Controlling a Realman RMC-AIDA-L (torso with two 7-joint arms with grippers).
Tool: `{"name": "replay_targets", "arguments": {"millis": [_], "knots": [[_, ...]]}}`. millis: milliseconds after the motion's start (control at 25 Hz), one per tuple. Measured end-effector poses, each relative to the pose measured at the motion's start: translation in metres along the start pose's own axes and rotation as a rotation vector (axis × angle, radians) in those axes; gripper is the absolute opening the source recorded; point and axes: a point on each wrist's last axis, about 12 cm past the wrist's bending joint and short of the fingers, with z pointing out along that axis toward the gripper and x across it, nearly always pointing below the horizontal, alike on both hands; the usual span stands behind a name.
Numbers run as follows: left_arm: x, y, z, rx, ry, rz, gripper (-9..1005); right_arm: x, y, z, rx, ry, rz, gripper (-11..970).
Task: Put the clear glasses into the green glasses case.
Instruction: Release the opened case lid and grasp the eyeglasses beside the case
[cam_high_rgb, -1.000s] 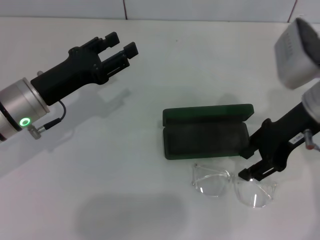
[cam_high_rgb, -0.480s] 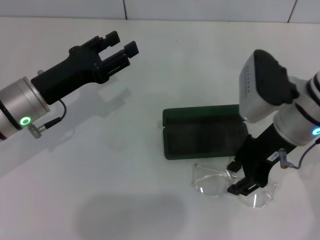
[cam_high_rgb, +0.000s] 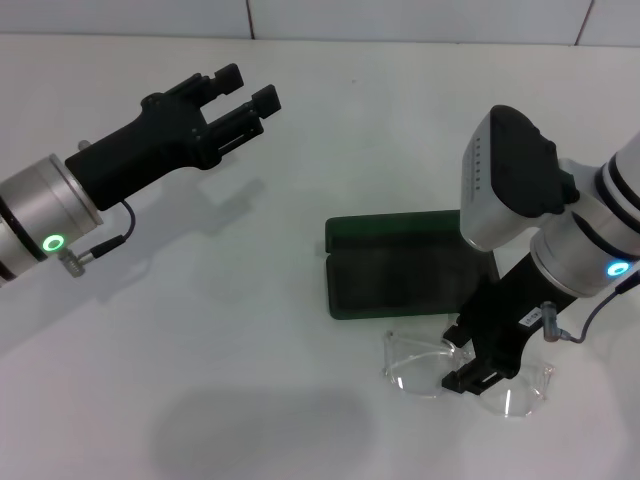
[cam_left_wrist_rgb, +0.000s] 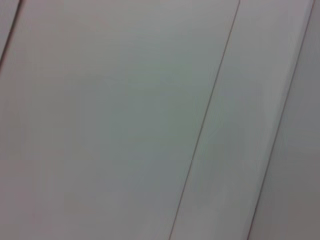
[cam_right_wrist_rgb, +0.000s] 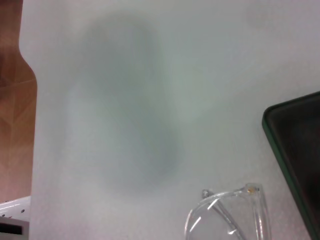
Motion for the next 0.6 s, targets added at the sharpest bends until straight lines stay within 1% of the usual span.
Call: {"name": "replay_targets", "arguments": {"millis": [600], "knots": [[0.0018,-0.0023,-0.0007,0.010,0.005,0.014,683,0.0004,-0.0010,-0.0004,0.009,0.011,0.026,444]]}}
